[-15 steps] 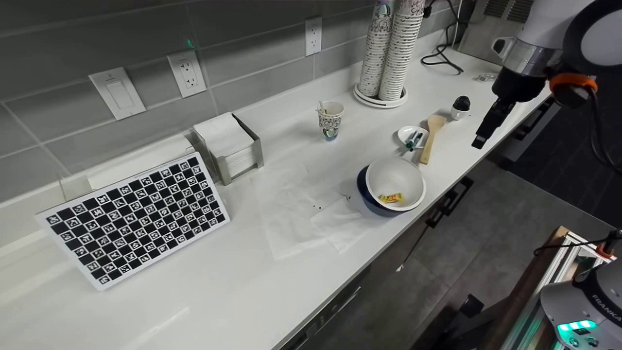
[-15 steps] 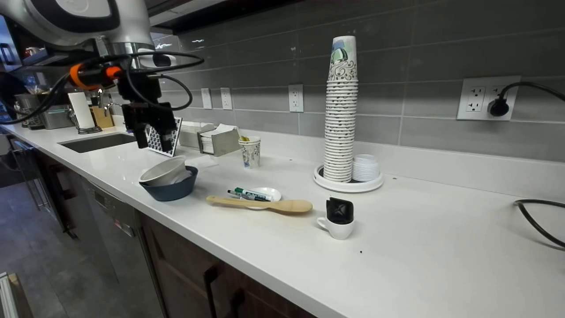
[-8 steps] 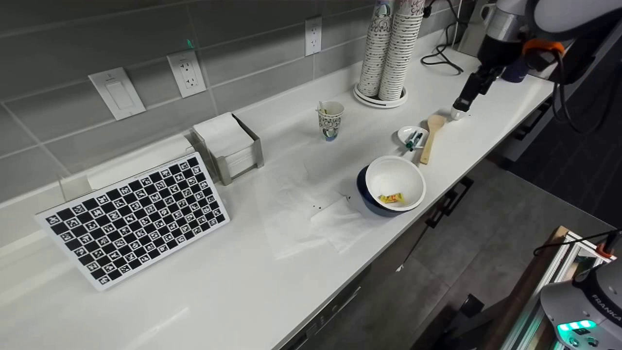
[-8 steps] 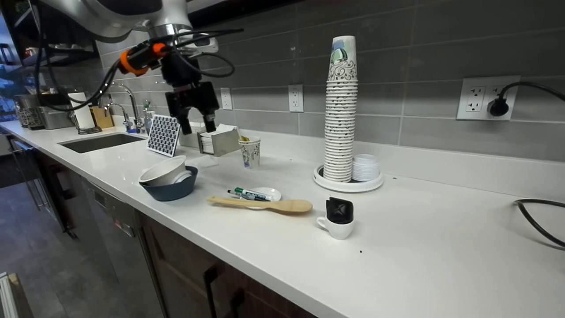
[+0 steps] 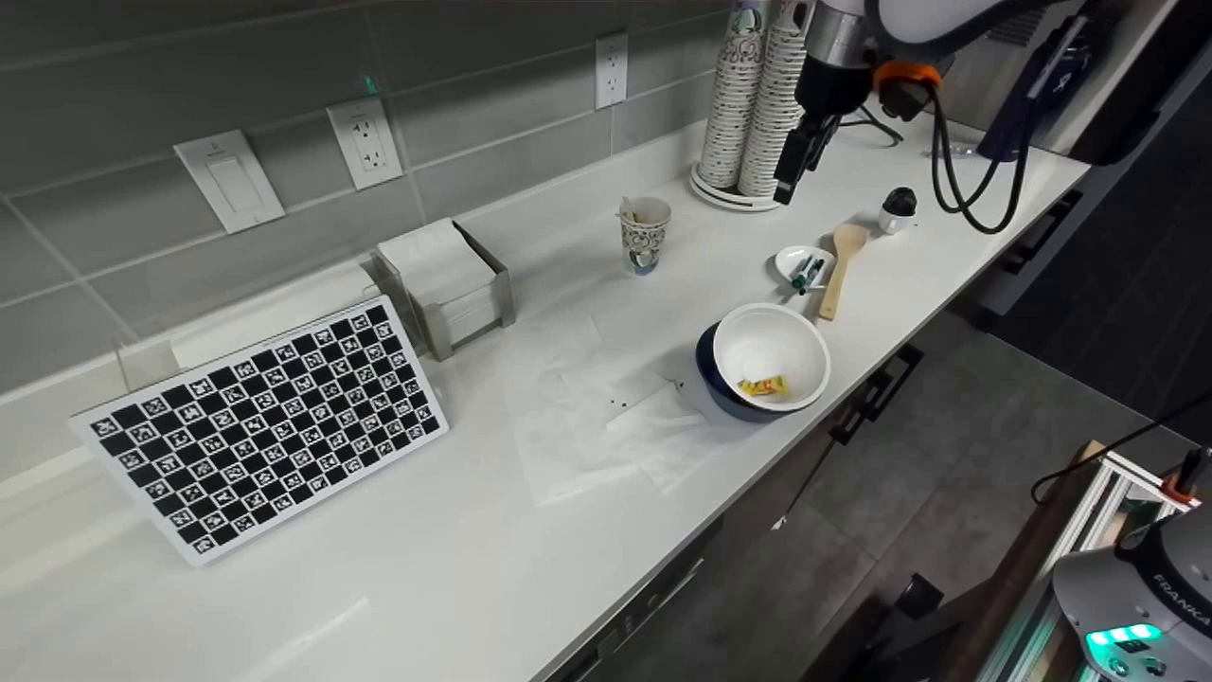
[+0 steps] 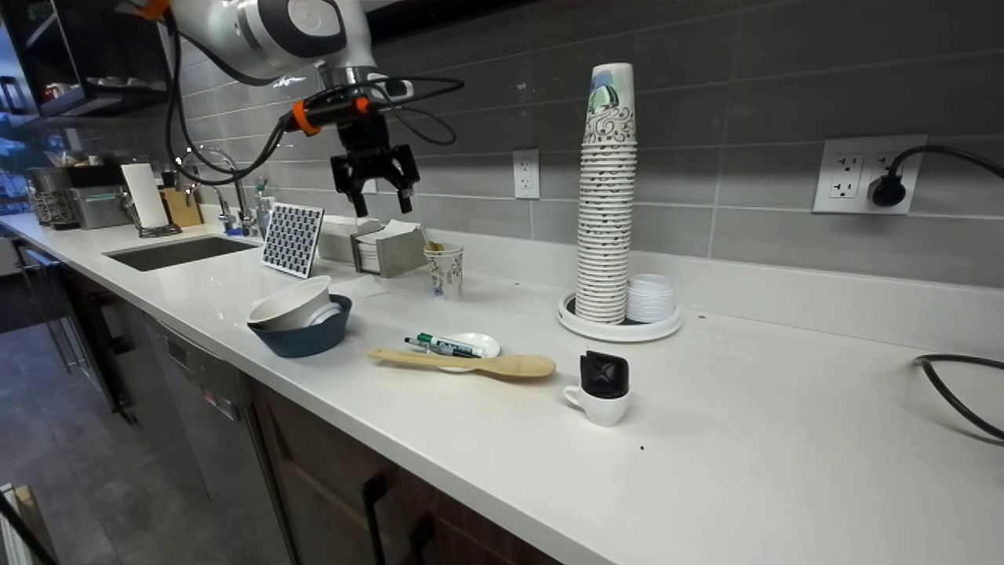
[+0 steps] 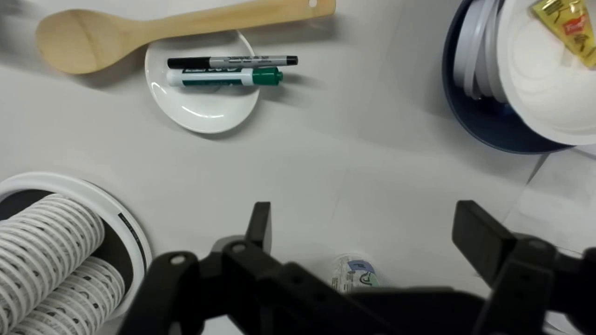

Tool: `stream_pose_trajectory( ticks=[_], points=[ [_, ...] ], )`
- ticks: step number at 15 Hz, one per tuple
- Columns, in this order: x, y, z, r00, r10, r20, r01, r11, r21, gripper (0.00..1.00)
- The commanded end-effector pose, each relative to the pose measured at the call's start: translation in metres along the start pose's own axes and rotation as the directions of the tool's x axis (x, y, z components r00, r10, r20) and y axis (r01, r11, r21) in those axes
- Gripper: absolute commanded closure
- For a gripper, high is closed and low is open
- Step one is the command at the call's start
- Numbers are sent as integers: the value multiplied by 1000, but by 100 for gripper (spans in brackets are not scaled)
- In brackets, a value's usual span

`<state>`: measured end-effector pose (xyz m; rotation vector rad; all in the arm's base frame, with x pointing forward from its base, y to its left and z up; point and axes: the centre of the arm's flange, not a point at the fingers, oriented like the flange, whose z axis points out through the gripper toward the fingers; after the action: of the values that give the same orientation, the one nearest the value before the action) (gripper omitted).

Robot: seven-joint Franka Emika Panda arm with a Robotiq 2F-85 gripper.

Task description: Move the upright cups to the right

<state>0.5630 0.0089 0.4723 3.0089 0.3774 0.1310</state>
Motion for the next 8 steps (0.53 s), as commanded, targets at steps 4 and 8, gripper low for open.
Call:
stream_pose_trajectory(
  ticks=[4,8],
  points=[
    [8,-18,8,987,161,-21,-159,985,72,0],
    [36,-2,31,933,359,-18,-355,929,105,0]
  ],
)
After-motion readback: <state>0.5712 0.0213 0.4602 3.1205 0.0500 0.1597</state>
